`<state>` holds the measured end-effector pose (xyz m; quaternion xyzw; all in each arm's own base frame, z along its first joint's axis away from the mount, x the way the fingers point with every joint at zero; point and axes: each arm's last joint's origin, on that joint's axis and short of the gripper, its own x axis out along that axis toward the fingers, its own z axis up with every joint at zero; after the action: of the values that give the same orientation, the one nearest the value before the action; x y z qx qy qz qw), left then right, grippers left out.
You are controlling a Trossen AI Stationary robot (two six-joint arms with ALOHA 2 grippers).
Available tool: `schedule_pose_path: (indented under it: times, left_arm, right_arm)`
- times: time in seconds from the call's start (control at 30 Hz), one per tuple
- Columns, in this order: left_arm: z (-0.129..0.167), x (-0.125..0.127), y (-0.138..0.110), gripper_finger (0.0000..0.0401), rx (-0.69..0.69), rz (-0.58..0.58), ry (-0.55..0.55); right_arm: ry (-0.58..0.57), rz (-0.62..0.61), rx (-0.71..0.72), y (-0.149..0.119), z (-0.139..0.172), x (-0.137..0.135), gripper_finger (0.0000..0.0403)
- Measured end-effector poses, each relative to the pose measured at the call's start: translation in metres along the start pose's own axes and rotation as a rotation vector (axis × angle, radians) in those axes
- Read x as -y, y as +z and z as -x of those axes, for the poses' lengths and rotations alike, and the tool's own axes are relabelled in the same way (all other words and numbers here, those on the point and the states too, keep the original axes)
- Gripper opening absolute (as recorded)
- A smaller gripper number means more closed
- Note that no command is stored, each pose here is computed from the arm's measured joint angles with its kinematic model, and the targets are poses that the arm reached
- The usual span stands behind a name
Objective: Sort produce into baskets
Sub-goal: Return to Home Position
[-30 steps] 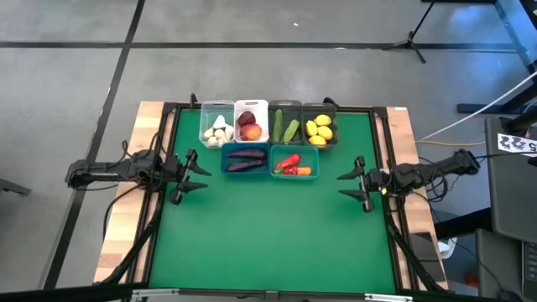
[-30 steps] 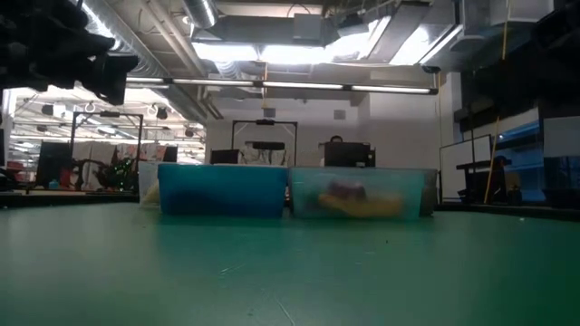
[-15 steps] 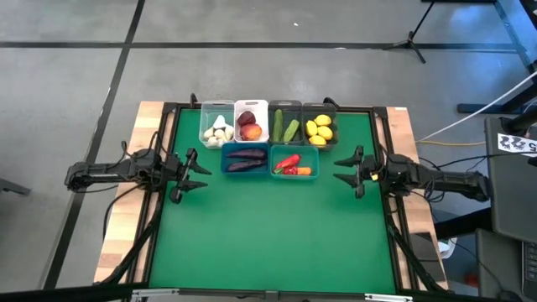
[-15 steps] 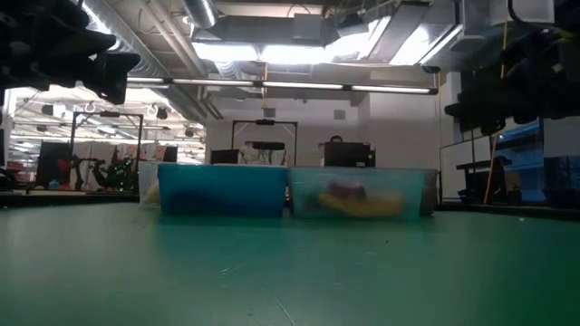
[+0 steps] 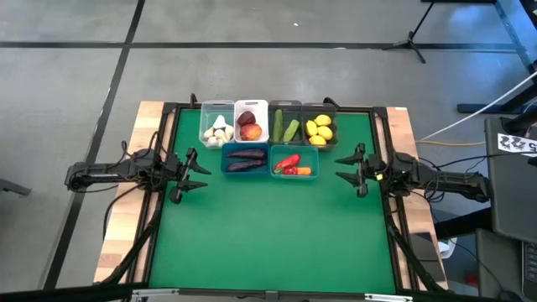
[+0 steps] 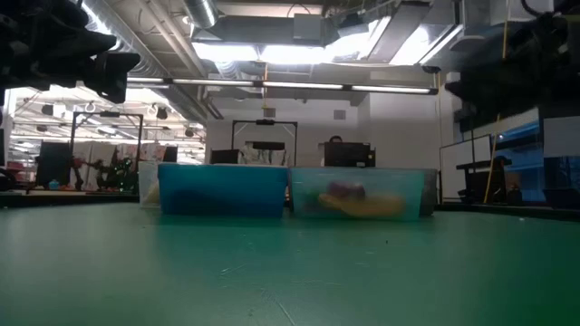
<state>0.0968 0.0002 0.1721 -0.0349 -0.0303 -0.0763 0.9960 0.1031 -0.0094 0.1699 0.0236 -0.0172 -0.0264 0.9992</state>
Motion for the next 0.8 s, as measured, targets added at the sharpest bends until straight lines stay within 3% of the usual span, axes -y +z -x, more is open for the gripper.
schedule_pose_path:
  times: [0.33,0.8]
  left_arm:
    - [0.000,0.000,-0.002,0.0178,-0.018,0.005,0.006]
    - [0.000,0.000,-0.002,0.0178,-0.019,0.011,0.006]
  right_arm:
    - [0.194,-0.047,-0.082,-0.007,0.001,-0.005,0.0209]
    - [0.118,-0.047,-0.080,-0.007,0.001,-0.003,0.0209]
